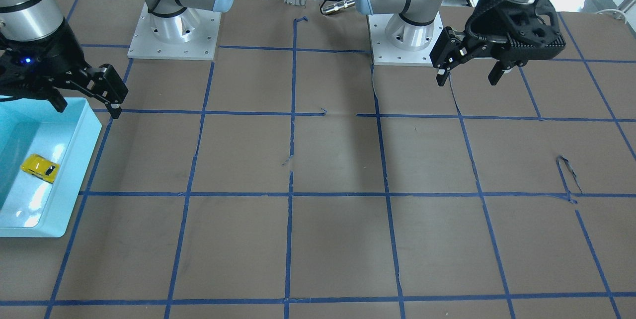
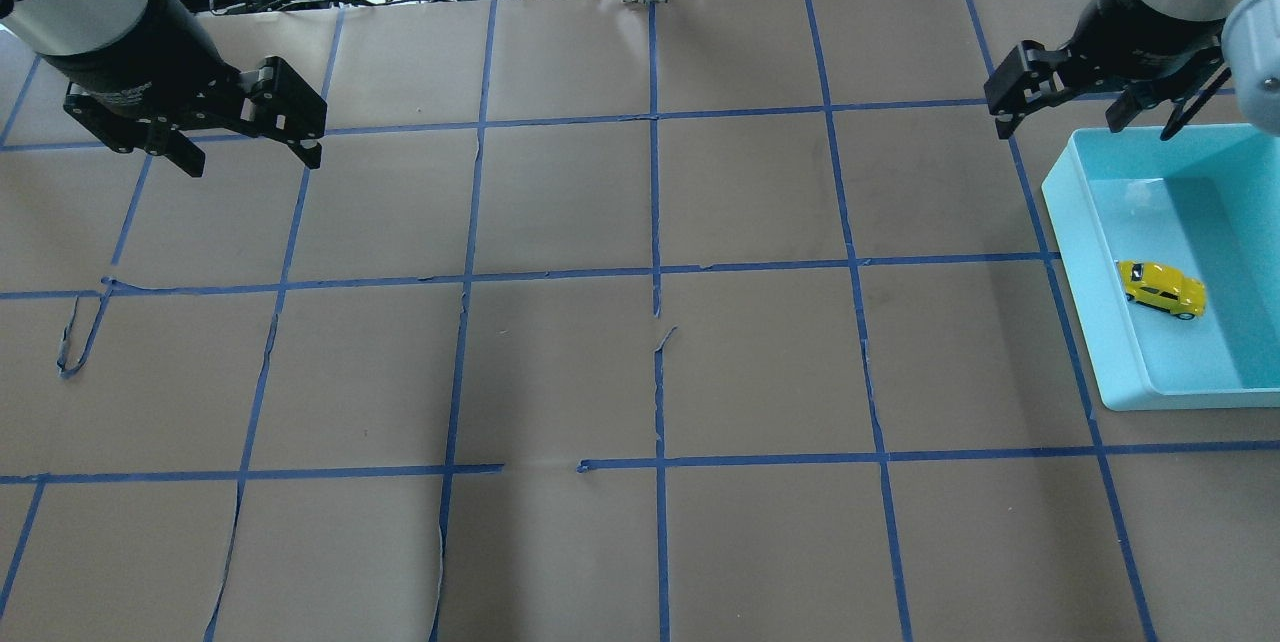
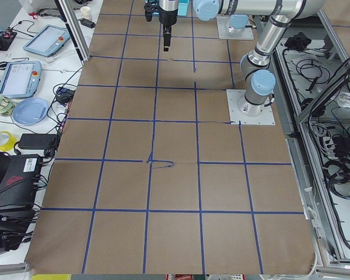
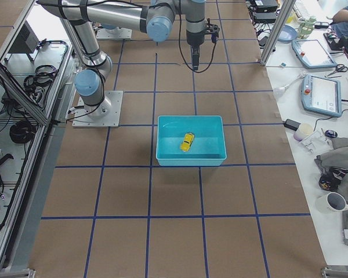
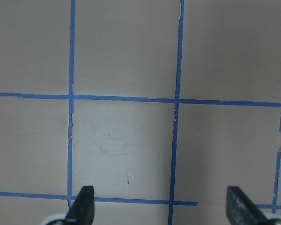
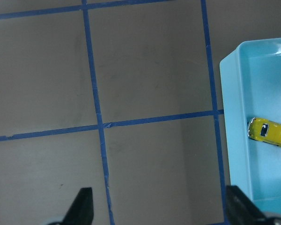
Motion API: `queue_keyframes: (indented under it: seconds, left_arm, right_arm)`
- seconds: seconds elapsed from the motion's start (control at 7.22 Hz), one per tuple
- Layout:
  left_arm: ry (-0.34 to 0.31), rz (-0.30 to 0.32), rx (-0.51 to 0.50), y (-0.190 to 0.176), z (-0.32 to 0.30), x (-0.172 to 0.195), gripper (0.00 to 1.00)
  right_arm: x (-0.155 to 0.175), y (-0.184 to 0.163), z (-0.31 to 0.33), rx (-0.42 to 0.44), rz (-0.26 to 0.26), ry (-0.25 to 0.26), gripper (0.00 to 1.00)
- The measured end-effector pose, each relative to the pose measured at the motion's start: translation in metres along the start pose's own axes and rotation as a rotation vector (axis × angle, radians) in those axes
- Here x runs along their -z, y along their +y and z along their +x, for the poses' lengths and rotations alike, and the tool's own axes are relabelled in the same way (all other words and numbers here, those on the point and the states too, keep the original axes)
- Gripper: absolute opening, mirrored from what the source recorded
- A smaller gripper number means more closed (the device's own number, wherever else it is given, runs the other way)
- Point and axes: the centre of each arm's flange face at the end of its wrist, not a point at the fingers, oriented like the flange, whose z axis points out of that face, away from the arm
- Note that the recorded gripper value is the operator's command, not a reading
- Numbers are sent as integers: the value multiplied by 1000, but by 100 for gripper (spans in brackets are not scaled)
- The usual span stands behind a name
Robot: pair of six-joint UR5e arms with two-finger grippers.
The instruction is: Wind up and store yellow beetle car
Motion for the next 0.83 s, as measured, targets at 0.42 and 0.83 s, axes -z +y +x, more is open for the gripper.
queue_keyframes:
  seconds: [0.42, 0.83]
  left_arm:
    - [-2, -1, 0, 0, 0, -1, 100]
    - [-2, 1, 0, 0, 0, 0, 100]
  right_arm:
    - [7, 15, -35, -42, 0, -8, 100]
    - [7, 17, -39, -40, -2, -15, 100]
